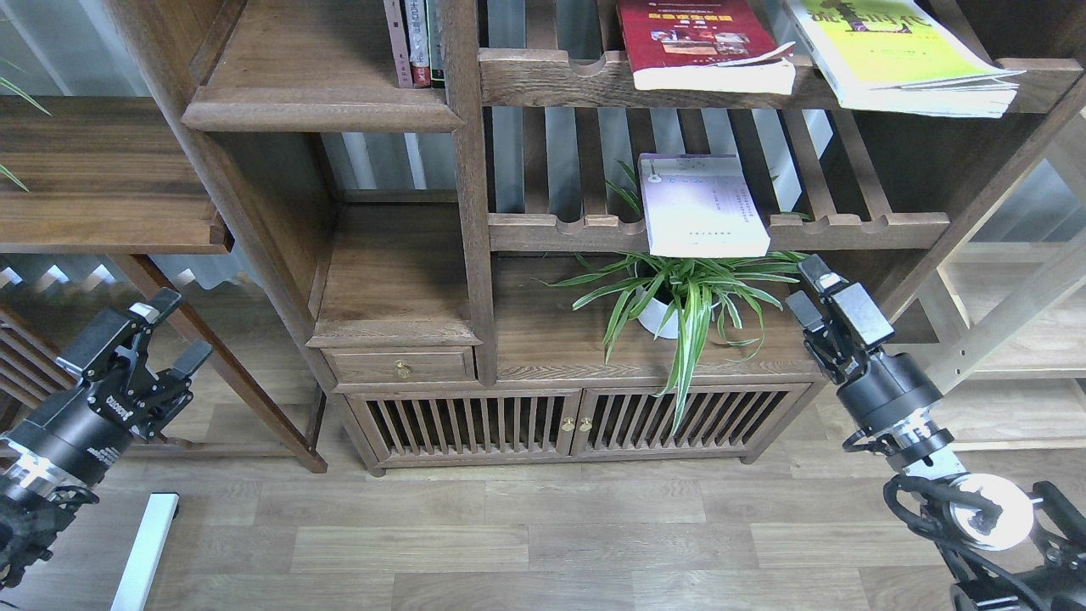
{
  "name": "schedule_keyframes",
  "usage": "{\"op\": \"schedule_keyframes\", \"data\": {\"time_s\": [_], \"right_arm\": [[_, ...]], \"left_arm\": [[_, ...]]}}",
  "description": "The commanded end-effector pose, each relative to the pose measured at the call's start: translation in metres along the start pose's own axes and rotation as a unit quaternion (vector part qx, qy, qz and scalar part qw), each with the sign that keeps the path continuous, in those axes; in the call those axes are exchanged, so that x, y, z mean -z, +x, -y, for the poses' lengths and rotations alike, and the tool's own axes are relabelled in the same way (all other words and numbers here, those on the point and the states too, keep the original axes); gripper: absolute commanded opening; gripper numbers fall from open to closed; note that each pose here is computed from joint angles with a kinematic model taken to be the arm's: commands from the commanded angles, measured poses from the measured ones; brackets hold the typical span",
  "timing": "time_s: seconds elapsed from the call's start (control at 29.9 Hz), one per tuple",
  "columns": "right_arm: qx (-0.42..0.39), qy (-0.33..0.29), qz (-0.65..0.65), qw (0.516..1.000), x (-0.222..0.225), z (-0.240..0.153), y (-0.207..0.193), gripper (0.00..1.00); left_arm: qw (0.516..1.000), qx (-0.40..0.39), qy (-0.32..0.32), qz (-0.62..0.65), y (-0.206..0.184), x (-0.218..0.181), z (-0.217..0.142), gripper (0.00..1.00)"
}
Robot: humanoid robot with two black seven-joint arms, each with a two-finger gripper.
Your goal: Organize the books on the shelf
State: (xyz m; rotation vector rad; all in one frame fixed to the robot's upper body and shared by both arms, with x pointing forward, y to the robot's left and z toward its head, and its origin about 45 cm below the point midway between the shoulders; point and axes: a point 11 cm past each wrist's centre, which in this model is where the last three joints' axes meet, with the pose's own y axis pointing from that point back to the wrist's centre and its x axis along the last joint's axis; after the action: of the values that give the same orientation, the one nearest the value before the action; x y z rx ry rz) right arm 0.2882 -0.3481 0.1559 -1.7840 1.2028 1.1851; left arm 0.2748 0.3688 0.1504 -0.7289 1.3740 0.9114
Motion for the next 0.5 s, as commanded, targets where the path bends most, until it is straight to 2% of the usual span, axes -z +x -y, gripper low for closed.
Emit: {"op": "schedule_keyframes", "data": {"time_s": [0.0, 0.47], "right_arm": [[0.0, 0.003, 0.011, 1.0, -0.006, 0.0, 0.003, 1.0], [0.012, 0.008, 0.028, 1.0, -0.016, 0.003, 0.002, 1.0]], "left_arm": [[1.0, -0.006, 0.0, -0.006, 0.006, 0.004, -0.003, 0.99], [1.0, -0.005, -0.004, 0.0, 0.002, -0.001, -0.004, 0.99]]}}
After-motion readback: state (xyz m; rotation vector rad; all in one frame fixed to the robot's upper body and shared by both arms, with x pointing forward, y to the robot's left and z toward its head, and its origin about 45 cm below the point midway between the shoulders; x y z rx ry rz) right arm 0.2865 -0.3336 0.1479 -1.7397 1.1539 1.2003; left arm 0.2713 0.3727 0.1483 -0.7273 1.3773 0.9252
